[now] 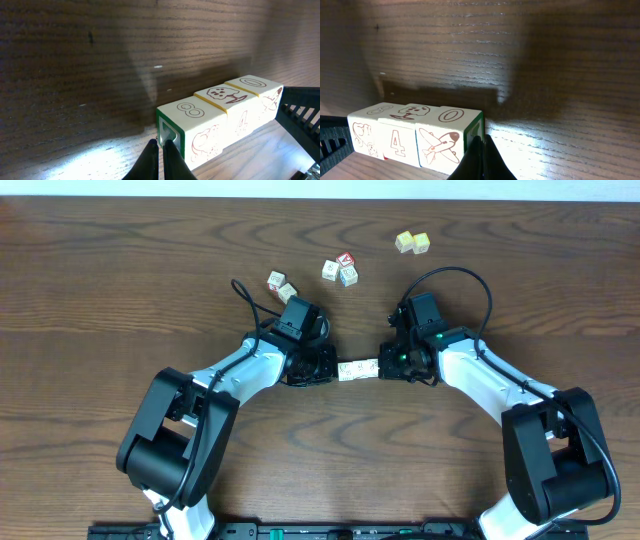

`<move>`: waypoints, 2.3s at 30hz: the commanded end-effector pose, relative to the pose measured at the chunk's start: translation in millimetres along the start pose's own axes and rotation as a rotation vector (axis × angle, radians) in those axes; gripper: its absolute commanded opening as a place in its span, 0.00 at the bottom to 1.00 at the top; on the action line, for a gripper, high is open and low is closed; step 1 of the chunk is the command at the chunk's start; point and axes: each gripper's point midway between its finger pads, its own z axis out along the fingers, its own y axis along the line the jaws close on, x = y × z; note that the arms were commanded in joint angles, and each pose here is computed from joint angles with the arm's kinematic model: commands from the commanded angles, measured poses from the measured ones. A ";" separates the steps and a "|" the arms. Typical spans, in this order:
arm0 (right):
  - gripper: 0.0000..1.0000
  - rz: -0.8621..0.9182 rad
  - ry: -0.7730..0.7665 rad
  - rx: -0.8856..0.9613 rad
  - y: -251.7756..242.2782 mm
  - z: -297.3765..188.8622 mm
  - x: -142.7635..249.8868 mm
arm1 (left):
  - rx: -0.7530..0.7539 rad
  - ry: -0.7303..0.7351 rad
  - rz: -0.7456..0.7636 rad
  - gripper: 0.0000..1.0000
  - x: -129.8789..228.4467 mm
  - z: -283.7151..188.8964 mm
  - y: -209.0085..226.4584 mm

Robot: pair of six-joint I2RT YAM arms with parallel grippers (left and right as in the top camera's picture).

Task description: Lift 3 blocks

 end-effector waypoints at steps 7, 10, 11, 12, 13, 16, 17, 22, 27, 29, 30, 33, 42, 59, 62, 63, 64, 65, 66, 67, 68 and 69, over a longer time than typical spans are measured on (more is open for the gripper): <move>0.01 -0.024 0.032 -0.139 27.6 -5.2 2.2 | 0.059 0.029 0.018 0.07 6.9 -0.7 -14.0; 0.01 -0.024 0.033 -0.143 28.2 -5.3 2.6 | 0.068 0.033 0.019 0.07 7.6 -1.5 -15.9; 0.01 -0.025 0.035 -0.147 29.0 -5.4 2.8 | 0.076 0.037 0.020 0.07 8.3 -1.7 -17.4; 0.01 -0.025 0.037 -0.153 30.0 -5.6 3.1 | 0.084 0.040 0.021 0.07 8.7 -2.2 -19.0; 0.01 -0.025 0.039 -0.161 31.3 -5.8 3.4 | 0.084 0.040 0.018 0.07 8.6 -2.3 -19.1; 0.01 -0.026 0.039 -0.170 32.9 -6.1 3.2 | 0.084 0.040 0.019 0.07 8.9 -2.4 -19.4; 0.01 -0.026 0.040 -0.173 33.4 -6.2 3.5 | 0.091 0.041 0.020 0.07 9.2 -3.3 -21.1; 0.01 -0.030 0.046 -0.189 36.2 -6.7 4.5 | 0.115 0.032 0.033 0.07 7.9 -9.5 -28.5; 0.01 -0.031 0.046 -0.189 36.2 -6.7 4.5 | 0.124 0.019 0.042 0.07 6.2 -14.9 -33.0; 0.01 -0.031 0.046 -0.195 37.3 -7.3 4.4 | 0.124 0.018 0.043 0.07 6.1 -15.4 -33.4; 0.01 -0.032 0.047 -0.203 38.8 -7.8 4.5 | 0.125 0.018 0.042 0.07 6.2 -15.3 -33.5; 0.01 -0.035 0.050 -0.233 44.1 -9.3 4.6 | 0.125 0.019 0.040 0.07 6.3 -15.3 -33.5; 0.01 -0.039 0.064 -0.293 54.4 -13.1 6.6 | 0.128 0.016 0.033 0.07 5.9 -17.1 -35.0; 0.01 -0.016 0.077 -0.380 70.5 -24.5 7.7 | 0.131 0.009 0.035 0.07 8.7 -30.0 -40.9; 0.01 -0.022 0.062 -0.399 75.5 -33.4 5.7 | 0.130 0.012 0.033 0.07 9.4 -30.0 -40.5; 0.01 -0.030 0.051 -0.411 78.6 -39.5 4.5 | 0.130 0.013 0.032 0.07 9.5 -30.0 -40.5; 0.01 -0.033 0.046 -0.412 79.5 -43.0 4.3 | 0.130 0.012 0.033 0.07 9.4 -30.2 -40.7; 0.01 -0.035 0.043 -0.413 80.0 -45.7 4.4 | 0.130 0.012 0.033 0.07 9.5 -30.7 -41.0; 0.01 -0.035 0.042 -0.411 80.1 -48.0 5.1 | 0.131 0.010 0.034 0.07 9.4 -31.6 -41.5; 0.01 -0.033 0.046 -0.410 80.0 -49.7 6.5 | 0.133 0.008 0.036 0.08 9.3 -32.8 -42.4; 0.01 -0.030 0.051 -0.409 79.8 -51.0 8.1 | 0.135 0.005 0.038 0.07 9.2 -34.3 -43.4; 0.01 -0.028 0.056 -0.406 79.3 -51.8 9.7 | 0.136 0.003 0.039 0.07 9.1 -35.7 -44.3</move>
